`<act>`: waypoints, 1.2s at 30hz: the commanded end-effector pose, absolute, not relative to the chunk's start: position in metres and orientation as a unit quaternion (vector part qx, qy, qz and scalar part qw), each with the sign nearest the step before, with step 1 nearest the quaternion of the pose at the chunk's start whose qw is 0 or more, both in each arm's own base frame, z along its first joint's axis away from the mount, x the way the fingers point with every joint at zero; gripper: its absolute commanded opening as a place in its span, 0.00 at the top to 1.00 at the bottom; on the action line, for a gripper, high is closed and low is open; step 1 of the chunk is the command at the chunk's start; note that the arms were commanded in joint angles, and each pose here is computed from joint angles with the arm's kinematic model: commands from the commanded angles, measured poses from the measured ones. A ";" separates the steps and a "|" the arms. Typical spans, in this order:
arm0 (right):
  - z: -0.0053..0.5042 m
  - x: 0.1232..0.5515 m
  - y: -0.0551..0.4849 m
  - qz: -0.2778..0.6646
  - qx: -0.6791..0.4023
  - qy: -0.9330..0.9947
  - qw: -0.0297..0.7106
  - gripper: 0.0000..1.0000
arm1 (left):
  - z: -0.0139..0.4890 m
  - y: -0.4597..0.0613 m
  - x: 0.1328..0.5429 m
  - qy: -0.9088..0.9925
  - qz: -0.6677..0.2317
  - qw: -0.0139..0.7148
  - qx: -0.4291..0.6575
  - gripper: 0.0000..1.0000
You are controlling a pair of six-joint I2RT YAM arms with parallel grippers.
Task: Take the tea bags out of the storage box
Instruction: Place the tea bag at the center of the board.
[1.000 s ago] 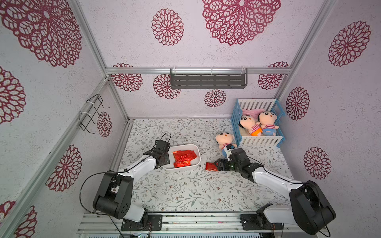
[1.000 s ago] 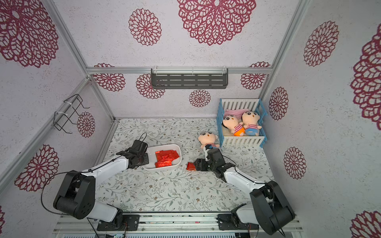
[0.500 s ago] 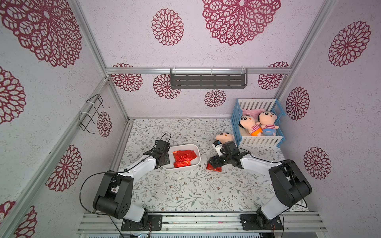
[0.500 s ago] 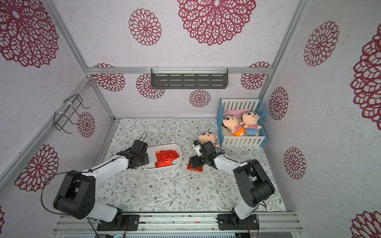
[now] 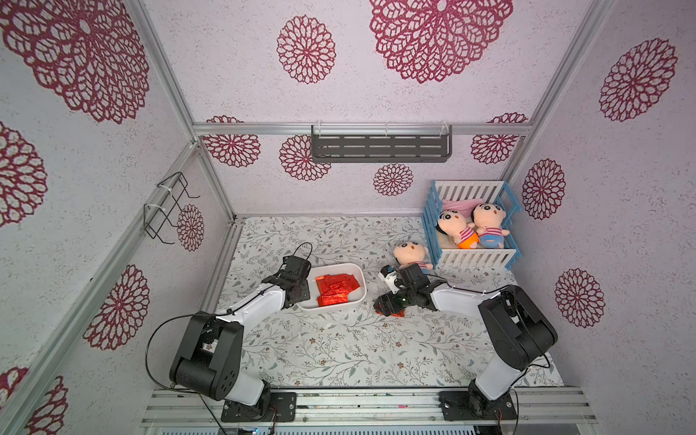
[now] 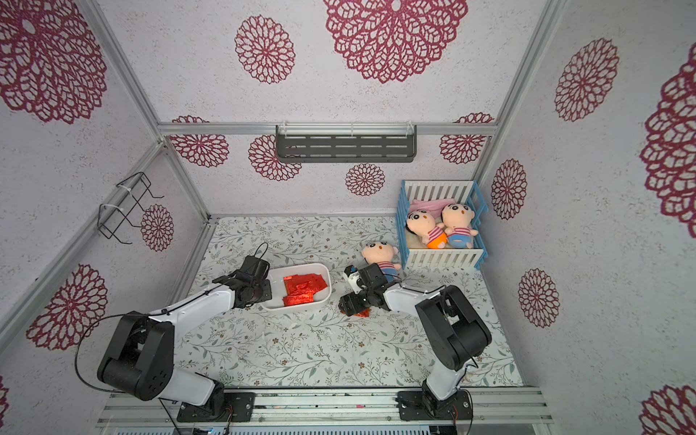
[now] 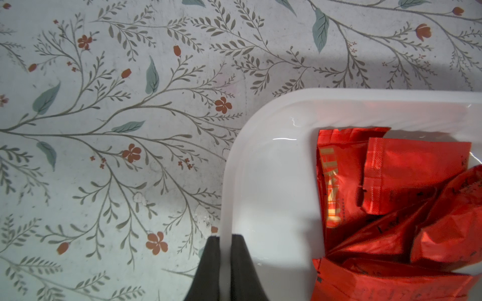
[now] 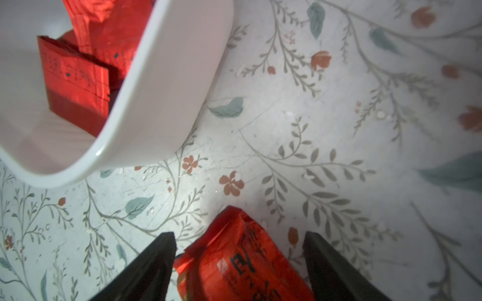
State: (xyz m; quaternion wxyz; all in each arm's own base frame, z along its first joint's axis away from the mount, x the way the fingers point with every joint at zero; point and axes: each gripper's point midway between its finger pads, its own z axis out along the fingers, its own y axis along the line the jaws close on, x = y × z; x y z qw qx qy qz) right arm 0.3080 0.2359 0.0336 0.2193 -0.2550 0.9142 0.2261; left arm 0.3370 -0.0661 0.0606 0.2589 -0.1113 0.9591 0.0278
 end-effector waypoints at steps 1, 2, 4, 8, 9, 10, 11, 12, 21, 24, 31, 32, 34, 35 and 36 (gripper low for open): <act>0.042 0.301 0.229 0.210 -0.224 0.924 0.227 0.15 | 0.040 -0.053 0.321 0.967 0.058 0.221 -0.113 1.00; 0.042 0.299 0.227 0.207 -0.221 0.926 0.228 0.15 | 0.040 -0.053 0.321 0.967 0.058 0.221 -0.113 1.00; 0.042 0.294 0.228 0.203 -0.218 0.927 0.227 0.15 | 0.040 -0.053 0.321 0.967 0.058 0.221 -0.113 1.00; 0.040 0.287 0.228 0.185 -0.212 0.933 0.224 0.14 | 0.040 -0.053 0.321 0.967 0.058 0.222 -0.113 1.00; 0.040 0.286 0.229 0.183 -0.212 0.933 0.226 0.13 | 0.040 -0.053 0.321 0.967 0.058 0.221 -0.113 1.00; 0.042 0.287 0.229 0.182 -0.211 0.932 0.231 0.12 | 0.040 -0.053 0.321 0.967 0.058 0.221 -0.113 1.00; 0.045 0.287 0.230 0.185 -0.209 0.931 0.236 0.12 | 0.040 -0.053 0.321 0.967 0.058 0.222 -0.112 1.00; 0.048 0.288 0.231 0.189 -0.207 0.929 0.242 0.11 | 0.040 -0.053 0.321 0.967 0.059 0.221 -0.112 1.00; 0.052 0.276 0.230 0.179 -0.245 0.929 0.210 0.01 | 0.039 -0.053 0.321 0.967 0.059 0.221 -0.112 1.00; 0.043 0.270 0.223 0.155 -0.252 0.934 0.200 0.03 | 0.039 -0.053 0.321 0.967 0.060 0.220 -0.113 1.00; 0.030 0.263 0.224 0.122 -0.276 0.935 0.185 0.03 | 0.038 -0.053 0.321 0.968 0.060 0.217 -0.112 1.00; 0.029 0.262 0.225 0.118 -0.279 0.935 0.183 0.03 | 0.037 -0.053 0.321 0.968 0.060 0.216 -0.111 1.00; 0.027 0.258 0.230 0.117 -0.287 0.933 0.182 0.04 | 0.037 -0.053 0.322 0.968 0.061 0.216 -0.110 1.00; 0.026 0.257 0.231 0.117 -0.290 0.933 0.180 0.04 | 0.037 -0.053 0.321 0.968 0.061 0.216 -0.111 1.00; 0.025 0.255 0.232 0.114 -0.292 0.933 0.178 0.06 | 0.037 -0.053 0.321 0.968 0.061 0.216 -0.110 1.00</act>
